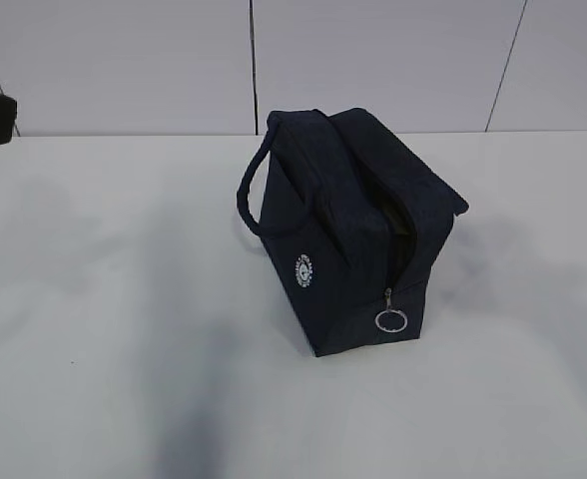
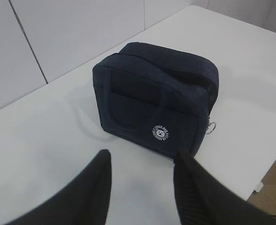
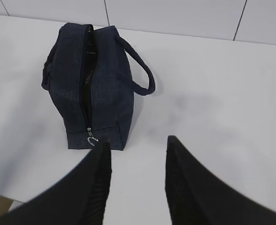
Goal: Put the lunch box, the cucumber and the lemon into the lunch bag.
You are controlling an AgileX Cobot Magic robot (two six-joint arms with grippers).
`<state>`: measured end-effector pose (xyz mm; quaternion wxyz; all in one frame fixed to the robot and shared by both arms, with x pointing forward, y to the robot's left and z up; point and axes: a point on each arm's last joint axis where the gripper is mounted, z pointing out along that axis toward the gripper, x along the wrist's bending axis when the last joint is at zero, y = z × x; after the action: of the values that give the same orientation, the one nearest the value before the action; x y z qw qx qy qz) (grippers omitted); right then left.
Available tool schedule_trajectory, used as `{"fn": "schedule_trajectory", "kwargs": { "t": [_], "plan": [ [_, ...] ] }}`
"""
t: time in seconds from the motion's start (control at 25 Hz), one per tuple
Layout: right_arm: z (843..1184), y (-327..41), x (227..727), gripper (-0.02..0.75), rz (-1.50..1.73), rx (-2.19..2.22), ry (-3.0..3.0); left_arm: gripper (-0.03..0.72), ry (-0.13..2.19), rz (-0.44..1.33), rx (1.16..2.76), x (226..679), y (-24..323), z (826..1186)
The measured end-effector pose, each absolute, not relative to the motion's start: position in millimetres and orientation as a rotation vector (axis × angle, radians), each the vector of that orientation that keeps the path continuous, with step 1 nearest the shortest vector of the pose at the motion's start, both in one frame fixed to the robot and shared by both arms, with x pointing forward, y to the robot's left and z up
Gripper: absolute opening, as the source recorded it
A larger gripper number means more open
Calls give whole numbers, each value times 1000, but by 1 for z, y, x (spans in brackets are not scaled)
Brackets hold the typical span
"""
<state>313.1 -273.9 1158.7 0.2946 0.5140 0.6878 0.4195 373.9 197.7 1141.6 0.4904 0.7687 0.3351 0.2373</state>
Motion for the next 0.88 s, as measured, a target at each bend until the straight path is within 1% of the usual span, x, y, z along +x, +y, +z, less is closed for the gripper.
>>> {"fn": "schedule_trajectory", "kwargs": {
  "t": [0.16,0.36,0.6,0.88],
  "plan": [
    [1160,-268,314,300,1207,1396,1843,319,812,581,1859,374,198,1142],
    [1153,-258,335,300,1255,1503,1925,318,807,590,1843,375,197,1144],
    [1137,-243,363,300,1261,1601,2136,299,812,580,1836,375,197,1144],
    [1124,-240,381,300,1174,1597,2249,298,814,576,1834,375,197,1144]
  ]
}}
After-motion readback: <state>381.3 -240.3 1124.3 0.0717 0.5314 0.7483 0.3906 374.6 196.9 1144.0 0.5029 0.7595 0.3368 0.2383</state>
